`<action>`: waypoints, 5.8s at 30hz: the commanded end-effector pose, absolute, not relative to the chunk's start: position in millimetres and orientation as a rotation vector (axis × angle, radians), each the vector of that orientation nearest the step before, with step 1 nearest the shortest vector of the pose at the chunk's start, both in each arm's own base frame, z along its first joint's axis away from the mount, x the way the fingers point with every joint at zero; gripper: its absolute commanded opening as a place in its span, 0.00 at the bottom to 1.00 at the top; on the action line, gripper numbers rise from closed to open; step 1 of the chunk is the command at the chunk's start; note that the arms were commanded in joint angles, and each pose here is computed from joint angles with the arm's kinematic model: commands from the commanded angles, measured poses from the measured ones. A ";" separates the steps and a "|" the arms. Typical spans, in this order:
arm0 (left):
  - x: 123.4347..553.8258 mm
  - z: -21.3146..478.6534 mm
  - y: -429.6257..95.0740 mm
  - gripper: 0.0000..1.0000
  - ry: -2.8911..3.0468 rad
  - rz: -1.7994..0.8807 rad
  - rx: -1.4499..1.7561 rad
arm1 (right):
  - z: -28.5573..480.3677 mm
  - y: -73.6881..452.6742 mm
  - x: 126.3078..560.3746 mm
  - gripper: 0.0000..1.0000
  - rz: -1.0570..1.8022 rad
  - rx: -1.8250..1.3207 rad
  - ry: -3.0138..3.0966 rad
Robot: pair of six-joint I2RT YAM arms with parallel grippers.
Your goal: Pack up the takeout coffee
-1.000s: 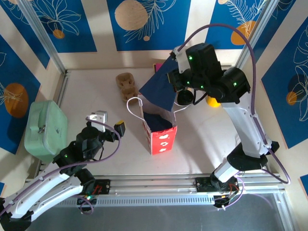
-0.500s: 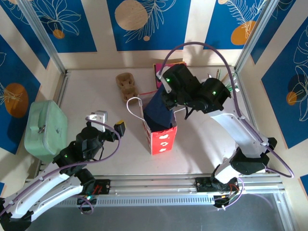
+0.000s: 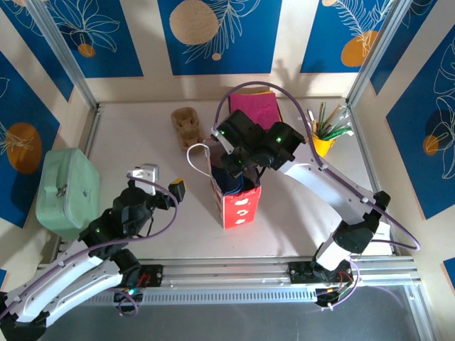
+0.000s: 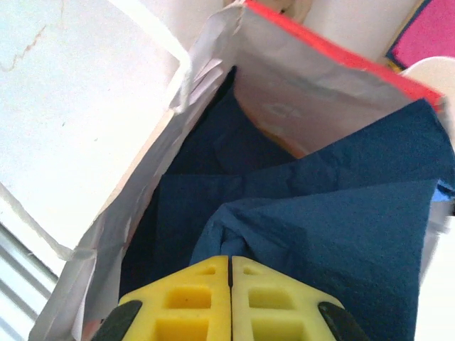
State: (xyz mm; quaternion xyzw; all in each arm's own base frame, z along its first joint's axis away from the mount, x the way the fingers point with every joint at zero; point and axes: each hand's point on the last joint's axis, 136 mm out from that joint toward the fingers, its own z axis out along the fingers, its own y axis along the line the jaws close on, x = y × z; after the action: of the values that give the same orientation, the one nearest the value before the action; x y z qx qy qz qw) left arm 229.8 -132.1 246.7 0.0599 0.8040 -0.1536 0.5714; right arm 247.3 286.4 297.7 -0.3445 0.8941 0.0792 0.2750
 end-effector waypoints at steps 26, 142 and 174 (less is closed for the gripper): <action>231.5 247.0 -134.1 0.99 1.879 -0.363 0.131 | 223.4 283.8 258.2 0.03 0.270 -0.771 2.689; 318.3 183.0 0.5 0.99 1.916 0.265 -0.280 | 176.7 -19.6 307.9 0.99 0.097 0.515 2.004; 377.7 113.6 24.7 0.99 1.824 0.219 -0.177 | 109.0 5.6 380.6 0.99 0.129 0.102 1.861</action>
State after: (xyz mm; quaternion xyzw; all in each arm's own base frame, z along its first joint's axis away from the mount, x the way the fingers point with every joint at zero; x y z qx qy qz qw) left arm 370.0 34.7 97.1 -0.0921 0.8113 0.1314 0.5621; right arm 374.9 -14.2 90.8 0.0816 0.8282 0.0152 0.5542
